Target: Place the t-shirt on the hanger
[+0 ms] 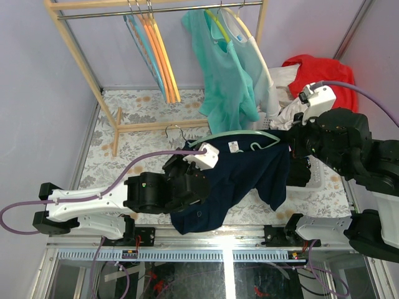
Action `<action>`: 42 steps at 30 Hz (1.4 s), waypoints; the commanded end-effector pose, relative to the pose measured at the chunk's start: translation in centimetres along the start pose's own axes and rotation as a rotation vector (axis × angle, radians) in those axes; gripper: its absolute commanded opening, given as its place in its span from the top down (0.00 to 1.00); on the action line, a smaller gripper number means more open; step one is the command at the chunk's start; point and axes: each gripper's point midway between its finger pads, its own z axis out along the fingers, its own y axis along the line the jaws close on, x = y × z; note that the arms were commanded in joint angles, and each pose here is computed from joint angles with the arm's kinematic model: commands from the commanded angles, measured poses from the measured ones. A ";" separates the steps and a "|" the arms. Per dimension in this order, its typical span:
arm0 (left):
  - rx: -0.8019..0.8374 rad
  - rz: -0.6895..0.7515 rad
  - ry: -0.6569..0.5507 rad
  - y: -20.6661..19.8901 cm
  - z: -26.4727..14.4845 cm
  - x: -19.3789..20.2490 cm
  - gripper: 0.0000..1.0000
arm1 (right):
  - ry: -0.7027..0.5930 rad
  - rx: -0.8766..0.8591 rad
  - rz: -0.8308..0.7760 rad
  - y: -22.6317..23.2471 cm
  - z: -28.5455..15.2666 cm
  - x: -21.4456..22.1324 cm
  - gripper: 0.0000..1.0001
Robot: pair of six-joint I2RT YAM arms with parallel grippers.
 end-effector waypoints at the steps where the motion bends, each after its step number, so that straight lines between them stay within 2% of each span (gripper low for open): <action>1: -0.119 0.108 0.034 3.1 -0.2 1.1 1.00 | -0.057 0.060 -0.025 -1.8 -1.0 -1.2 1.00; 13: -0.119 0.191 0.046 1.7 -0.1 -0.3 1.00 | -0.019 0.000 -0.056 2.4 3.5 -3.0 1.00; 22: -0.066 0.088 -0.046 2.7 -1.1 -4.2 1.00 | 0.028 -0.328 -0.052 10.0 5.8 -2.1 1.00; 26: -0.037 0.036 -0.086 3.5 -1.6 -5.6 1.00 | 0.023 -0.450 -0.077 11.9 5.5 -1.6 1.00; 33: -0.046 0.051 -0.092 4.7 -1.9 -5.9 1.00 | -0.037 -0.588 -0.092 12.7 2.5 -1.8 0.99; 38: -0.048 0.058 -0.091 5.1 -2.1 -6.2 1.00 | -0.087 -0.632 -0.092 12.7 1.1 -2.1 0.97; 42: -0.036 0.051 -0.102 5.2 -2.3 -7.0 1.00 | -0.074 -0.667 -0.116 13.5 1.4 -1.8 0.95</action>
